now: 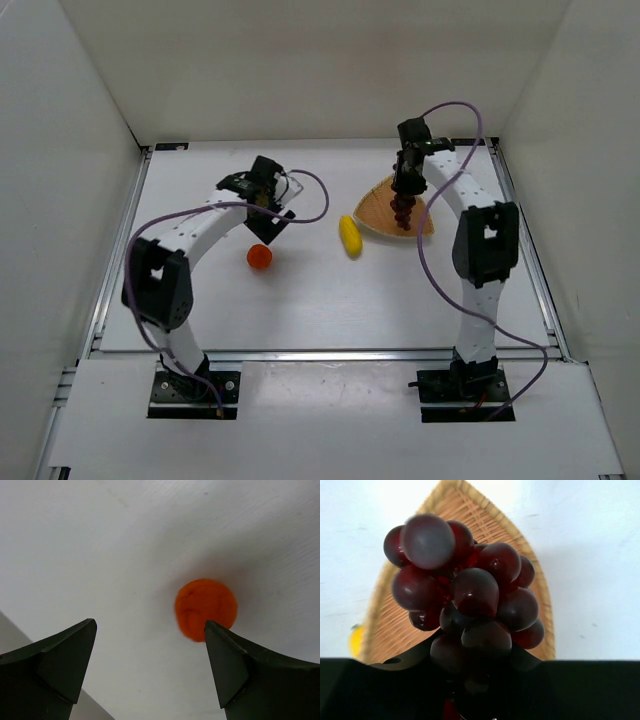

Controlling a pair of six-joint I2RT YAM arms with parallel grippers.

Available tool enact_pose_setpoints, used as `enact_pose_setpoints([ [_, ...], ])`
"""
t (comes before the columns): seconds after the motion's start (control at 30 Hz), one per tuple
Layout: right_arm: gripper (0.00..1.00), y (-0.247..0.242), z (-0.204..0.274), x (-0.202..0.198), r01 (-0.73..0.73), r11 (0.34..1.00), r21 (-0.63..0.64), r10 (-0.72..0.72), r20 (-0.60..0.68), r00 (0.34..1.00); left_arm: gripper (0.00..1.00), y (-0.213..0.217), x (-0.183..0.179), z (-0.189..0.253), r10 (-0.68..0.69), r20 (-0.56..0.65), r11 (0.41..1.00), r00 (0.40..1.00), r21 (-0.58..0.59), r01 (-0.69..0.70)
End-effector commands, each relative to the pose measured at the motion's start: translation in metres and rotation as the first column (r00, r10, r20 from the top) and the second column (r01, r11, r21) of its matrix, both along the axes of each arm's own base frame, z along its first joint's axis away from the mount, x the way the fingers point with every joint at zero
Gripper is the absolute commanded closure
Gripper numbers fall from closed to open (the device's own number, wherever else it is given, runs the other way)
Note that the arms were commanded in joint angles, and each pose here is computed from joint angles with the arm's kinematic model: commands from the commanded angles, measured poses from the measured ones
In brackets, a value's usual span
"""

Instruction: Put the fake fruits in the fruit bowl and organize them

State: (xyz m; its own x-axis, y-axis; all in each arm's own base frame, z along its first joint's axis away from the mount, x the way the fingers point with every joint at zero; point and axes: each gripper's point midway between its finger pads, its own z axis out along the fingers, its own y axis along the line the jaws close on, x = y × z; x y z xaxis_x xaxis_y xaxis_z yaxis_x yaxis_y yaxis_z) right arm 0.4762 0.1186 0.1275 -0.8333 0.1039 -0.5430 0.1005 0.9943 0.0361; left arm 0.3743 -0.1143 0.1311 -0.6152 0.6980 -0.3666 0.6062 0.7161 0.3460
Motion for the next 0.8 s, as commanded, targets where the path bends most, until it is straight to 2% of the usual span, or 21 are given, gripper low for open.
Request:
enact_pose_setpoints([
  [0.0, 0.63, 0.006, -0.013, 0.010, -0.025, 1.000, -0.014, 0.024, -0.039, 0.999, 0.00, -0.023, -0.011, -0.021, -0.014, -0.087, 1.000, 0.996, 0.016, 0.016],
  [0.07, 0.42, 0.003, -0.023, 0.016, -0.025, 0.999, -0.024, 0.024, -0.056, 0.998, 0.00, -0.026, -0.015, -0.037, -0.017, -0.135, 0.999, 0.991, 0.028, 0.021],
  [0.1, 0.24, 0.002, -0.024, 0.013, -0.026, 0.999, -0.027, 0.024, -0.069, 0.997, 0.00, -0.032, -0.018, -0.041, -0.024, -0.149, 0.999, 0.989, 0.017, 0.027],
  [0.2, 0.02, 0.002, -0.015, 0.016, -0.033, 0.999, -0.026, 0.032, -0.049, 0.998, 0.00, -0.036, -0.017, -0.049, -0.006, -0.168, 1.000, 0.986, 0.008, 0.007],
  [0.33, 0.00, -0.001, 0.022, 0.005, -0.040, 0.999, -0.016, 0.040, 0.013, 0.999, 0.00, -0.037, -0.016, -0.056, 0.005, -0.181, 1.000, 0.983, 0.012, -0.003],
  [0.5, 0.00, -0.008, 0.082, -0.022, -0.022, 0.999, 0.026, 0.018, 0.135, 0.991, 0.00, -0.025, -0.031, -0.080, 0.043, -0.264, 0.996, 0.964, 0.081, -0.022],
  [0.77, 0.00, -0.034, 0.123, -0.059, 0.023, 0.999, 0.041, -0.032, 0.220, 0.975, 0.00, -0.017, -0.056, -0.104, 0.069, -0.389, 0.992, 0.919, 0.123, -0.023],
])
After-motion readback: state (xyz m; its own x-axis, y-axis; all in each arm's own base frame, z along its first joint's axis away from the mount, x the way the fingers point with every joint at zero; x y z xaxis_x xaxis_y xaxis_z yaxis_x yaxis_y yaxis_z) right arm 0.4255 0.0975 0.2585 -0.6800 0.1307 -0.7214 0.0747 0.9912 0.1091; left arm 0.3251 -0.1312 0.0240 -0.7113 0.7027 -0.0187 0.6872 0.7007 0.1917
